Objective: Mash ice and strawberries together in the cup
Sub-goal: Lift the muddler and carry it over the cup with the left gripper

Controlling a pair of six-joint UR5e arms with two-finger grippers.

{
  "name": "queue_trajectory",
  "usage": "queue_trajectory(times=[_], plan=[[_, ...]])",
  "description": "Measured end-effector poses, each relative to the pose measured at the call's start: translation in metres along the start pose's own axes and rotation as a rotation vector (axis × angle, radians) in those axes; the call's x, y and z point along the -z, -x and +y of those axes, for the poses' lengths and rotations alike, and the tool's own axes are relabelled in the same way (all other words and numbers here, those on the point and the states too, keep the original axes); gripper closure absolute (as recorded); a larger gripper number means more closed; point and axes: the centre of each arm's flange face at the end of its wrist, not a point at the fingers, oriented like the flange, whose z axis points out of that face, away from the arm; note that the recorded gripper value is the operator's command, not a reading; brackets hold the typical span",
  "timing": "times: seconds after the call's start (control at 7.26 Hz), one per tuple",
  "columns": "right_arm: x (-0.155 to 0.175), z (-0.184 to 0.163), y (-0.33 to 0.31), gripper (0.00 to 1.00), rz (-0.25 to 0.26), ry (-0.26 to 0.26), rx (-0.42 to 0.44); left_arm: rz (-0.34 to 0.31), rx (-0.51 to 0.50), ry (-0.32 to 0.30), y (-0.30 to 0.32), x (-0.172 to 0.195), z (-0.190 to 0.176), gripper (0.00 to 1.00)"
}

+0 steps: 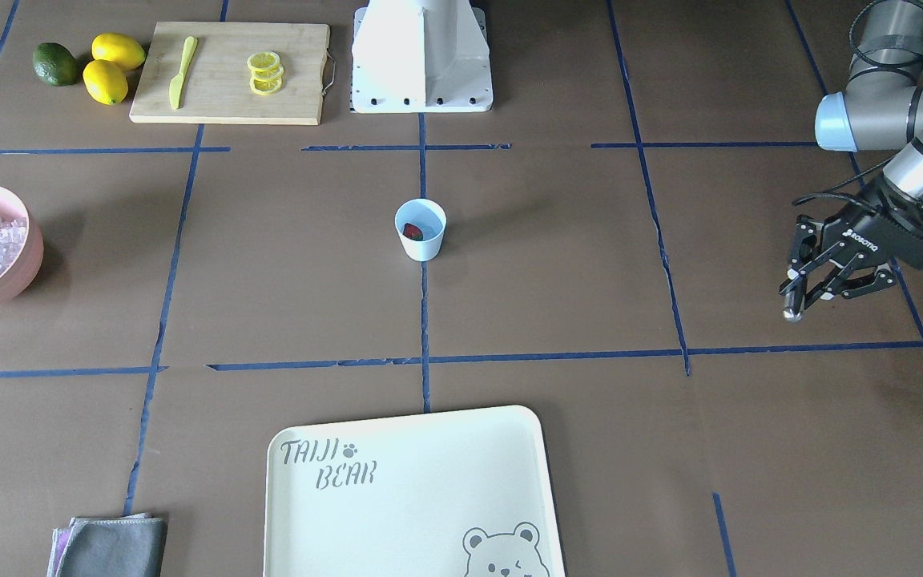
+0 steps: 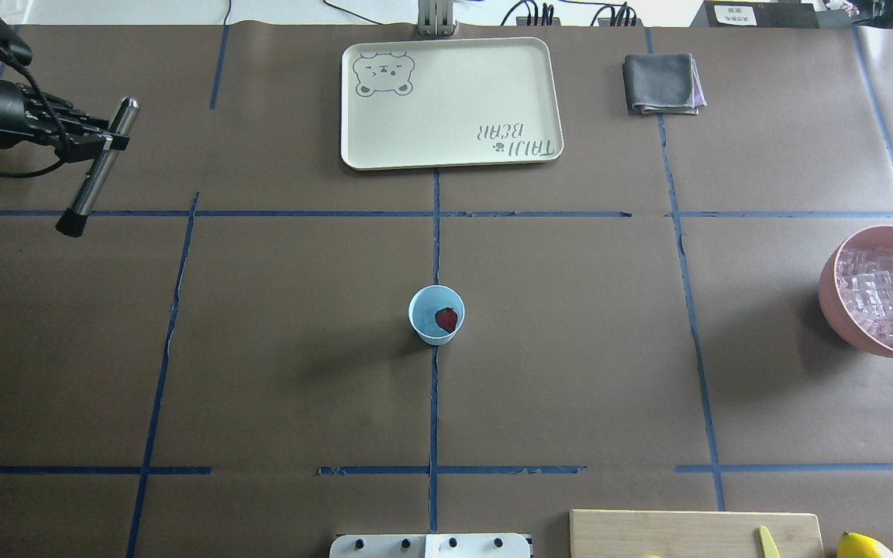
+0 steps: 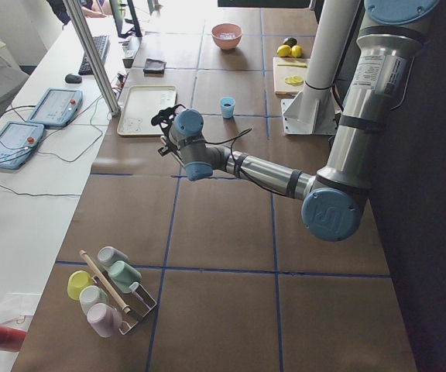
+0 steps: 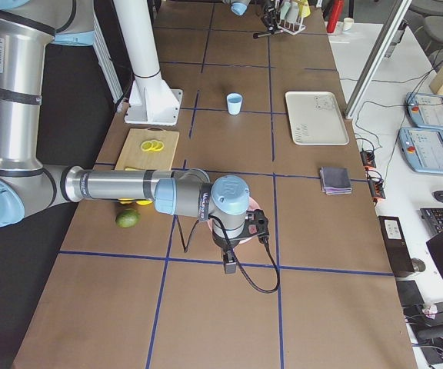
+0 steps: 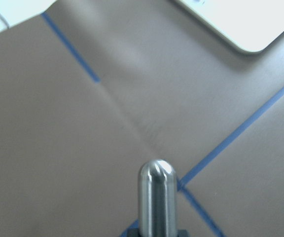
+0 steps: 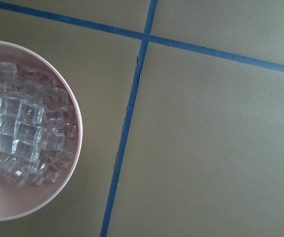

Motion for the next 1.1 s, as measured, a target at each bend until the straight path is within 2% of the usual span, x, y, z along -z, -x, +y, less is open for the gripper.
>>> queue_trajectory(times=[0.41, 0.55, 0.69, 0.96, 1.1], plan=[[0.001, -0.001, 0.000, 0.00, 0.001, -0.003, 0.001, 0.184, -0.158, -0.174, -0.088, -0.027, -0.064, 1.00], [0.002, -0.002, 0.001, 0.00, 0.001, -0.004, 0.002, 0.225, -0.206, -0.241, -0.122, -0.040, -0.077, 1.00], [0.003, -0.002, 0.001, 0.00, 0.001, -0.005, 0.003, 0.251, -0.237, -0.332, -0.167, -0.061, -0.083, 1.00], [0.004, -0.003, 0.003, 0.00, 0.002, -0.009, 0.005, 0.290, -0.232, -0.526, -0.264, -0.095, -0.089, 1.00], [0.004, -0.003, 0.003, 0.00, 0.002, -0.009, 0.005, 0.309, -0.223, -0.582, -0.291, -0.098, -0.097, 1.00]])
